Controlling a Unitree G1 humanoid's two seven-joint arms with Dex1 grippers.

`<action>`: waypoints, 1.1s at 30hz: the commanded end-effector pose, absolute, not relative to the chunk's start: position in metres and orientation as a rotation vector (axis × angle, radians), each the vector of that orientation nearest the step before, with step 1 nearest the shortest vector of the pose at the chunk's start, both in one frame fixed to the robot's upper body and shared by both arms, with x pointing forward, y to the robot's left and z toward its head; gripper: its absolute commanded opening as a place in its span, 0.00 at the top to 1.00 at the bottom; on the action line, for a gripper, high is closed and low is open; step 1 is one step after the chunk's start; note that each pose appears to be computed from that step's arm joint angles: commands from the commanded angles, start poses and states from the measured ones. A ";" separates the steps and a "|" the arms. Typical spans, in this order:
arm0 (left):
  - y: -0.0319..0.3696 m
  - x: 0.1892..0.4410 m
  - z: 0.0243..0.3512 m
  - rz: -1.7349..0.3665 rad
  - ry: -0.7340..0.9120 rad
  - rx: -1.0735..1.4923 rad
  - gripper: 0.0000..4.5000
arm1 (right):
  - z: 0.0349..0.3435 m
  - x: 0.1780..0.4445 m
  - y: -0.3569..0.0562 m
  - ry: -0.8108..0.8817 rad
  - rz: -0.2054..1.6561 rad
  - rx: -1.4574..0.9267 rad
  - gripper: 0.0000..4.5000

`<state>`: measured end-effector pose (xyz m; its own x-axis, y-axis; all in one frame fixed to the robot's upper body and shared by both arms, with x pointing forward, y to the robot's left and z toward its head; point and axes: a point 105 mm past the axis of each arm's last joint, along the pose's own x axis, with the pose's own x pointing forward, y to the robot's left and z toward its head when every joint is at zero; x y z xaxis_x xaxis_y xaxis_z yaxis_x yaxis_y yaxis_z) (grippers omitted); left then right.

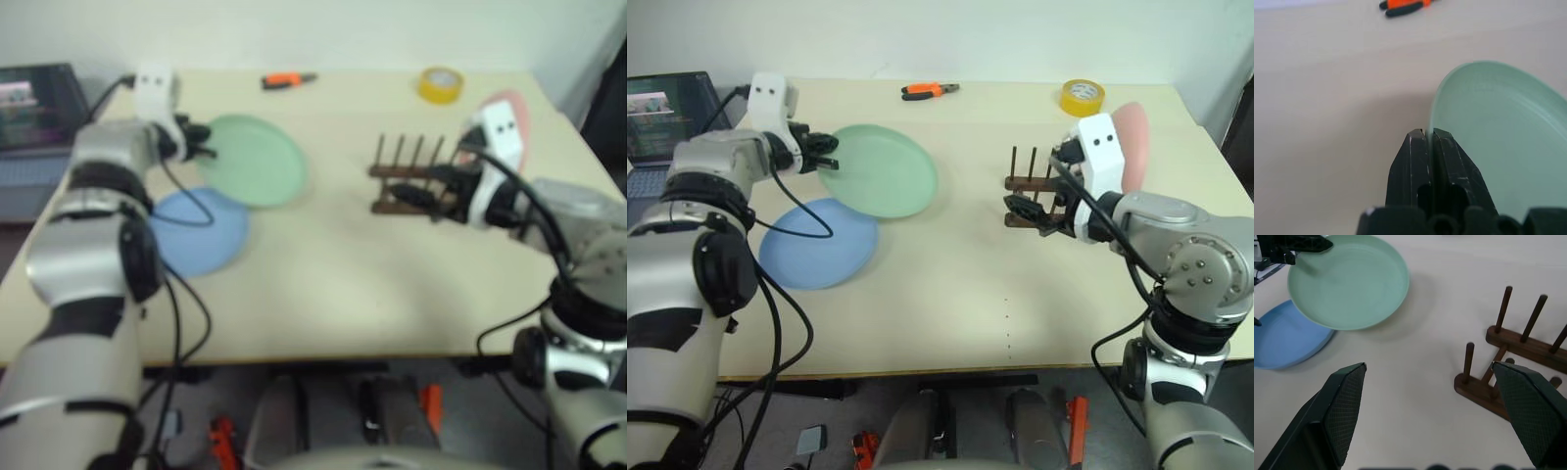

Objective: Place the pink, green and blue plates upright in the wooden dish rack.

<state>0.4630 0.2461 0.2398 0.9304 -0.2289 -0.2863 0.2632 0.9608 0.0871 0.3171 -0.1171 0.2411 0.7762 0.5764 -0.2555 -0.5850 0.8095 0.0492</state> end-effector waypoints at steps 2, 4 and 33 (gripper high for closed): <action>0.237 0.465 0.282 -0.283 0.158 0.166 0.99 | 0.253 0.315 -0.105 0.210 0.682 -0.055 0.00; 0.233 0.465 0.288 -0.291 0.145 0.170 0.99 | 0.256 0.315 -0.100 0.188 0.703 -0.068 0.00; 0.112 0.453 0.316 -0.695 0.100 0.318 1.00 | 0.233 0.354 -0.027 -0.020 0.794 -0.823 0.70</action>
